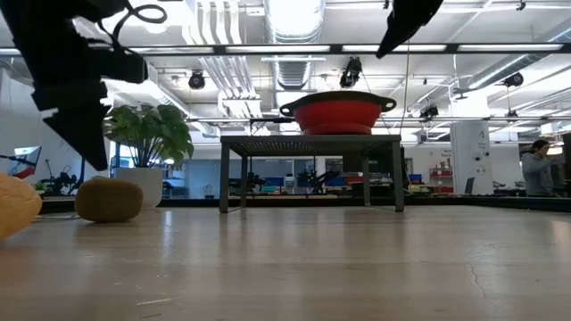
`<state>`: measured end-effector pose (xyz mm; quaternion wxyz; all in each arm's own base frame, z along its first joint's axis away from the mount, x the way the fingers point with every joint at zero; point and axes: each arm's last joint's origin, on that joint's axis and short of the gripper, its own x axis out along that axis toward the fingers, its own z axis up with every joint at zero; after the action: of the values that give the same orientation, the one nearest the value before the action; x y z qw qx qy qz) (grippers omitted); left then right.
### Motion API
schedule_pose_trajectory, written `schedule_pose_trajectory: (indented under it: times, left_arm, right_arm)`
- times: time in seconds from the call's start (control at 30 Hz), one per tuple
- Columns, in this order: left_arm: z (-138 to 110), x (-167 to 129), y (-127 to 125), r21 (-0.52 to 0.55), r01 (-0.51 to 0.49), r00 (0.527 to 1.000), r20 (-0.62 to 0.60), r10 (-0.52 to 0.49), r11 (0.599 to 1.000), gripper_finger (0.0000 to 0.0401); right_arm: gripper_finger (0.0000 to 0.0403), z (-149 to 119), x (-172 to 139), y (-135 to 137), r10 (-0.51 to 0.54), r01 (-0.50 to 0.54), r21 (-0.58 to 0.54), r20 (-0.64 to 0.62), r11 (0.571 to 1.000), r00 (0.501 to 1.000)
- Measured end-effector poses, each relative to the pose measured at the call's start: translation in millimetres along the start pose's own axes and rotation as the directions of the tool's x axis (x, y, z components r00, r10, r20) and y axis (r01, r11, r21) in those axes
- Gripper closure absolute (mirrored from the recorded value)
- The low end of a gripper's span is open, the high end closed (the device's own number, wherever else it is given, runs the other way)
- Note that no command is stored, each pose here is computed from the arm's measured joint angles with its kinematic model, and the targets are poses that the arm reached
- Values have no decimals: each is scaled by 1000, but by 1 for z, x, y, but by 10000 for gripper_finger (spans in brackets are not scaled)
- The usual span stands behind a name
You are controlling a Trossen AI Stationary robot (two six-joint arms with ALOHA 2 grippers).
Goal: Pick & Place Fruit
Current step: Put the kiwi into the strainer bowl on the shelf
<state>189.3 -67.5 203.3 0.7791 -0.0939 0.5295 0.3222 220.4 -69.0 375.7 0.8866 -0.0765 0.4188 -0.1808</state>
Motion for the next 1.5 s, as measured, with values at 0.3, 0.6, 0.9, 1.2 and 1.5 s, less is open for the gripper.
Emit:
schedule_pose_trajectory:
  times: [0.3, 0.6, 0.9, 1.2, 1.5]
  left_arm:
    - [-15, 25, -2, 0, 58, 998, -7, -58, 998, 11]
    - [-27, 45, -2, -15, 88, 995, 40, -87, 996, 11]
    - [-34, 54, 2, 28, 67, 996, 60, -68, 997, 24]
    - [-31, 53, -2, 101, 94, 991, 83, -102, 990, 117]
    - [-30, 52, -4, 95, 113, 990, 79, -121, 989, 151]
  right_arm:
    - [35, -1, 4, 1, 0, 0, -8, 0, 1000, 1000]
    - [35, 0, 4, 1, -2, 2, -9, 11, 1000, 1000]
    - [35, 0, 4, 1, -2, 3, -14, 13, 1000, 1000]
    - [35, -5, 11, 4, 4, -4, -22, -13, 1000, 1000]
    - [35, -12, 23, 8, 8, -10, -66, -32, 998, 999]
